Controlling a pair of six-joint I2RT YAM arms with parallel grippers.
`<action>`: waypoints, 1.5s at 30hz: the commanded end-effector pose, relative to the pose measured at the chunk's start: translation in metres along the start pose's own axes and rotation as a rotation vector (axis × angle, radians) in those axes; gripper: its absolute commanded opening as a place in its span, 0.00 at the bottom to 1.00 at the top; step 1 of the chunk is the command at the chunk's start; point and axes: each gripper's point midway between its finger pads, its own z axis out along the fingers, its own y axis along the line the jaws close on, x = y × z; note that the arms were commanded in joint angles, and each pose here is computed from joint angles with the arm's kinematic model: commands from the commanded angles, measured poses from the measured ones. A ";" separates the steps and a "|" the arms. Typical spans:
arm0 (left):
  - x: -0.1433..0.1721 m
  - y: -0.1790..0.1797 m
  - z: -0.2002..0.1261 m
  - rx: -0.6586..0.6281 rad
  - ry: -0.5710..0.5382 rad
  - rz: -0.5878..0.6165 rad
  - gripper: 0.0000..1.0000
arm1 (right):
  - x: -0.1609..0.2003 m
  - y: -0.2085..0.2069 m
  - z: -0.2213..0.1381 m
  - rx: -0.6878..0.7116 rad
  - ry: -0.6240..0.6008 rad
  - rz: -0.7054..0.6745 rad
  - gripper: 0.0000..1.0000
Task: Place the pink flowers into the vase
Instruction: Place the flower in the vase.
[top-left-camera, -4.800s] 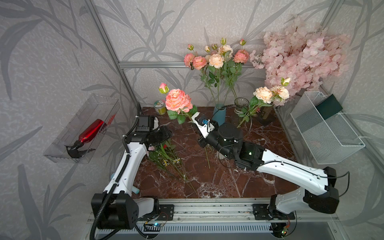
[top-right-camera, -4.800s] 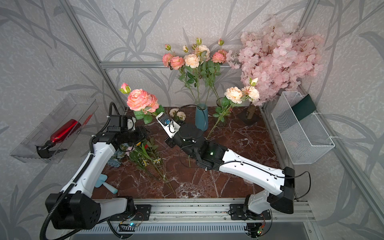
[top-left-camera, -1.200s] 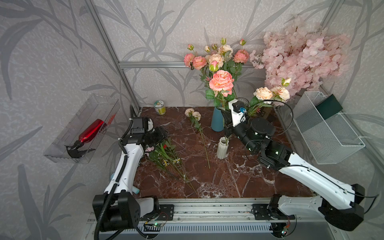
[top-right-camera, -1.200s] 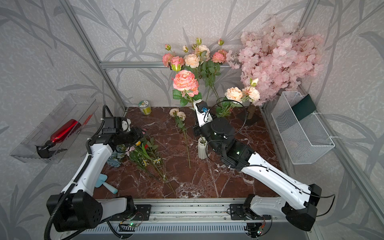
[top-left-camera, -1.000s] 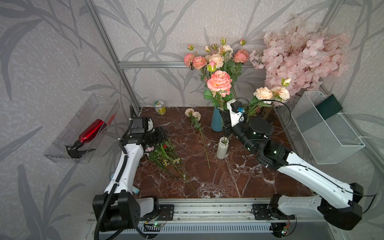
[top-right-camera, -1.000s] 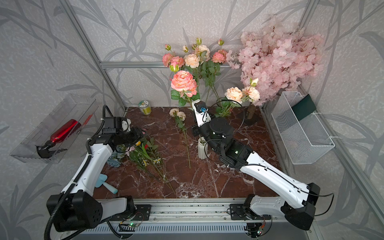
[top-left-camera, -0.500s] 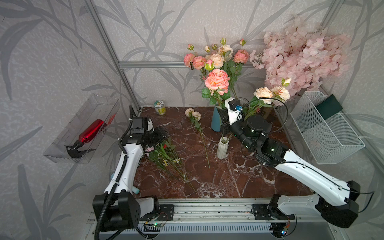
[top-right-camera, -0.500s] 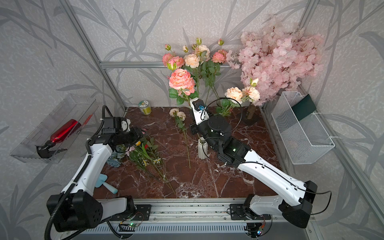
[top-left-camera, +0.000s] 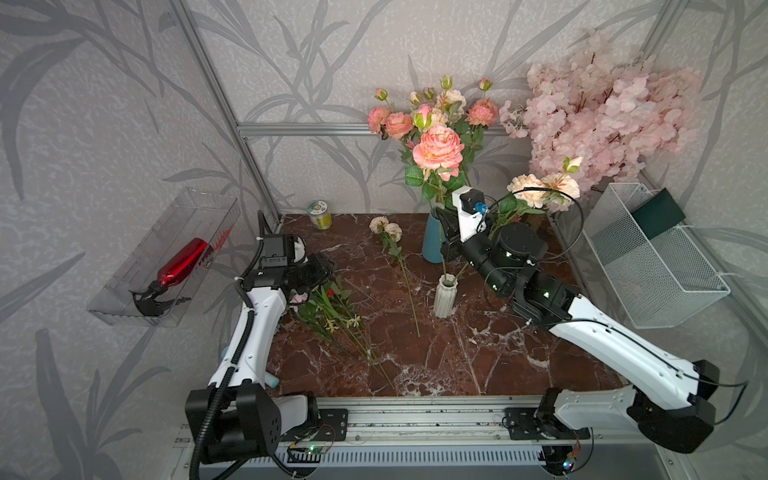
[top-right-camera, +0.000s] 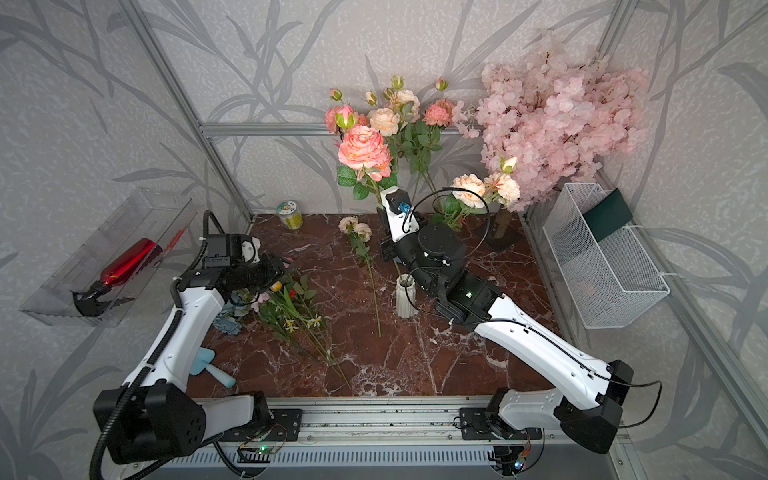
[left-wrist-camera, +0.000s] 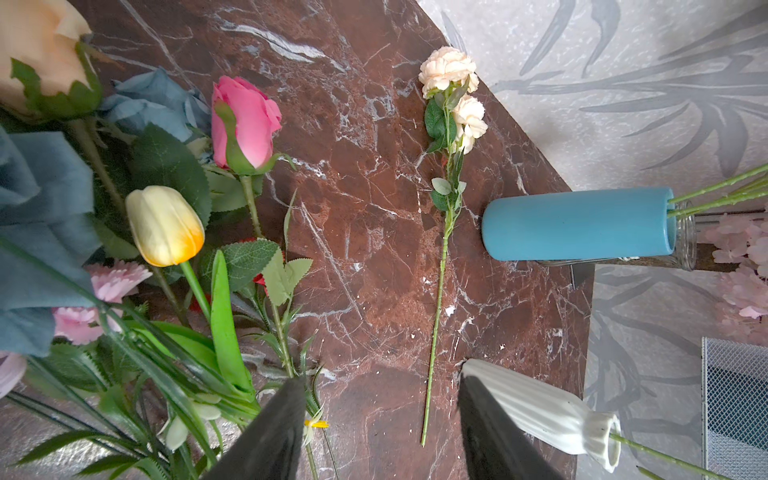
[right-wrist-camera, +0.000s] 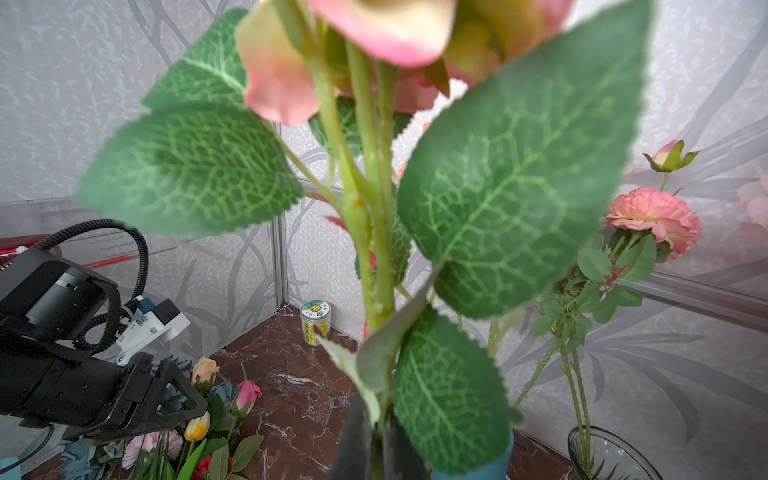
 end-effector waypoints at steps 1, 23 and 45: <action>-0.001 0.003 -0.001 0.002 -0.009 -0.007 0.60 | -0.010 -0.004 -0.001 0.009 -0.029 0.018 0.00; -0.002 0.005 0.000 0.010 -0.012 -0.019 0.60 | 0.048 -0.015 0.005 0.045 0.087 0.047 0.00; -0.001 0.003 -0.001 0.027 -0.008 -0.022 0.60 | 0.120 -0.025 0.021 0.102 0.222 0.053 0.00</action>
